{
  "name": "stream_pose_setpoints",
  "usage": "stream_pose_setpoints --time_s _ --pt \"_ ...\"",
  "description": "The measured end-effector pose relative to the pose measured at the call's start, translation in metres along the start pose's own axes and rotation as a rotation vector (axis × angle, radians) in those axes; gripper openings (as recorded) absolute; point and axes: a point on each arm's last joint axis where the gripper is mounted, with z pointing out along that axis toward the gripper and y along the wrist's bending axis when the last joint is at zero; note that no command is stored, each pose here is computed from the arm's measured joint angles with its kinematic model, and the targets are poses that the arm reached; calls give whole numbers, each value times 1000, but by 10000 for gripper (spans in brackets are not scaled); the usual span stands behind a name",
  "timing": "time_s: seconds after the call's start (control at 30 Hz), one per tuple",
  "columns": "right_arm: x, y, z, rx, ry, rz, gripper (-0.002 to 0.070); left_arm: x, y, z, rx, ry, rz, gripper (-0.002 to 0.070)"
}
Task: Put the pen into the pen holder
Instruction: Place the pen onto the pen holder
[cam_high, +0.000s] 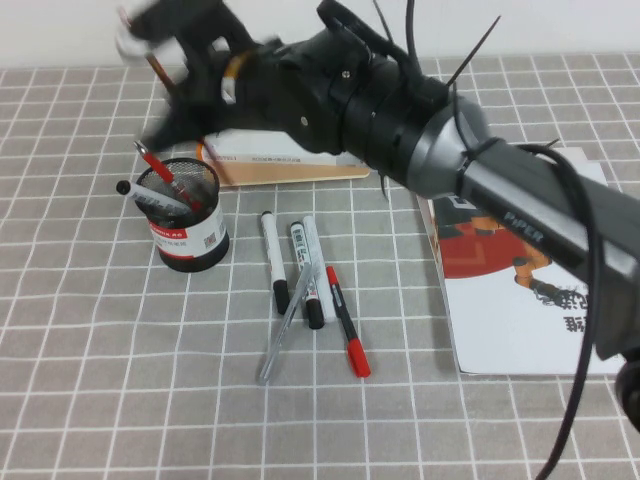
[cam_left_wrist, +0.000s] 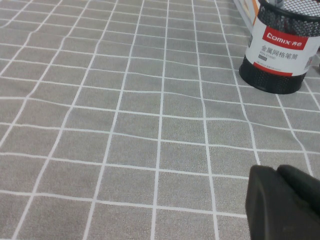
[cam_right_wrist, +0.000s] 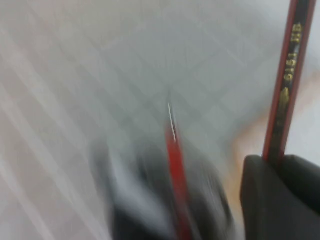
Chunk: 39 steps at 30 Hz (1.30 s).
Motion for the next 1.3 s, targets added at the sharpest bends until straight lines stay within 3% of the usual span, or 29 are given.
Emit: stream_pose_setpoints --time_s 0.13,0.3,0.73,1.1,1.2,1.3 --pt "-20 4 1 -55 -260 184 10 0 0 0 0 0 0 -5" --pt "-18 3 5 -54 -366 248 10 0 0 0 0 0 0 -5" --pt "39 8 28 -22 -306 102 10 0 0 0 0 0 0 -5" --pt "65 12 54 -18 -419 87 13 0 0 0 0 0 0 -5" --pt "77 13 62 -19 -394 84 35 0 0 0 0 0 0 -5" --pt "82 14 65 -20 -382 84 109 0 0 0 0 0 0 -5"
